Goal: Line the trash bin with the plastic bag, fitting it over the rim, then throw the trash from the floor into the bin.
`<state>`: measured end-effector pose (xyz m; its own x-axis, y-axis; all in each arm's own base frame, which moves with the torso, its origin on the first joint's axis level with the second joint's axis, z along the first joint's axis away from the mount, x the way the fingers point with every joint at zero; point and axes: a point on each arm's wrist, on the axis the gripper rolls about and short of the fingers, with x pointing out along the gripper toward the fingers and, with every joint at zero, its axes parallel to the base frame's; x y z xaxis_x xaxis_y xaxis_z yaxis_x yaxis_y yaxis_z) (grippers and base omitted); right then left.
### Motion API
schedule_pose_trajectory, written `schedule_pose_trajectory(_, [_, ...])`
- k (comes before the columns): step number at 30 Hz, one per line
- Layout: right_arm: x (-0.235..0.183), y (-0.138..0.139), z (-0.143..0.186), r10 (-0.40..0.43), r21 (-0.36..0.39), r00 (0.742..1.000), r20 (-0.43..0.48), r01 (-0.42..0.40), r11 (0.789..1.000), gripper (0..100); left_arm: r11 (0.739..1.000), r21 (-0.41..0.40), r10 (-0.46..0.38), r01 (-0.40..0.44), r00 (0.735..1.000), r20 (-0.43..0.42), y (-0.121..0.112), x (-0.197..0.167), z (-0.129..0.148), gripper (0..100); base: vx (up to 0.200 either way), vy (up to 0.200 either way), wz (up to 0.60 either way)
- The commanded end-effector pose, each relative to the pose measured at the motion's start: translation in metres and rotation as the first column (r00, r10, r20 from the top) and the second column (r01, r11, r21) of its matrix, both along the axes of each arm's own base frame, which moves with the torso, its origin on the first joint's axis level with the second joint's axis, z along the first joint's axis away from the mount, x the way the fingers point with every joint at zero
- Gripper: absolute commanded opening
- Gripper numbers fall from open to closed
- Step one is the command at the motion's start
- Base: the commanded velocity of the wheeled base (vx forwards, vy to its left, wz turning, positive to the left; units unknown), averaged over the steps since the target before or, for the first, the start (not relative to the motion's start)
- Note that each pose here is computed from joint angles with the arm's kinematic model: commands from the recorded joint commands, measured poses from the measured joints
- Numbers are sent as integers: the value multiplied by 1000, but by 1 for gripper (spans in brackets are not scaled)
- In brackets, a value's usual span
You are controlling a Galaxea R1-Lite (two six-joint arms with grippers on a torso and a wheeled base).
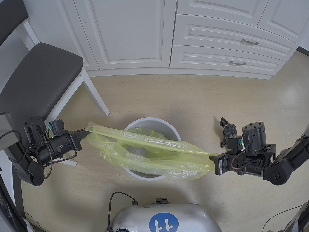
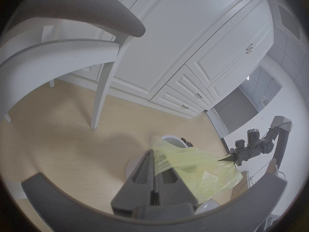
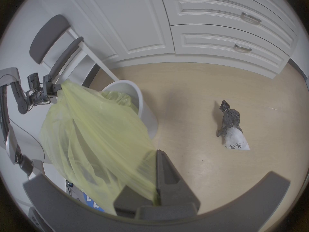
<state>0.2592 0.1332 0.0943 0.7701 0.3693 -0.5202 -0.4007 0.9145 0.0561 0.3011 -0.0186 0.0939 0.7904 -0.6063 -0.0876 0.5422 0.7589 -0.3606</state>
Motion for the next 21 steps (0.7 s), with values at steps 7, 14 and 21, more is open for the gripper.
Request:
schedule_pose_trajectory(7, [-16,-2,2,51,-47,999,13,-50,998,0,998,36,-51,50,999,16,-13,-20,5,0,0,0,0])
schedule_pose_trajectory(14, [-24,-5,6,76,-76,997,34,-73,994,0,992,111,-50,51,999,-13,-9,-24,-10,0,0,0,0])
schedule_pose_trajectory(21, [-32,-5,7,108,-98,993,41,-104,990,0,989,139,-51,58,997,-58,-7,-28,-10,0,0,0,0])
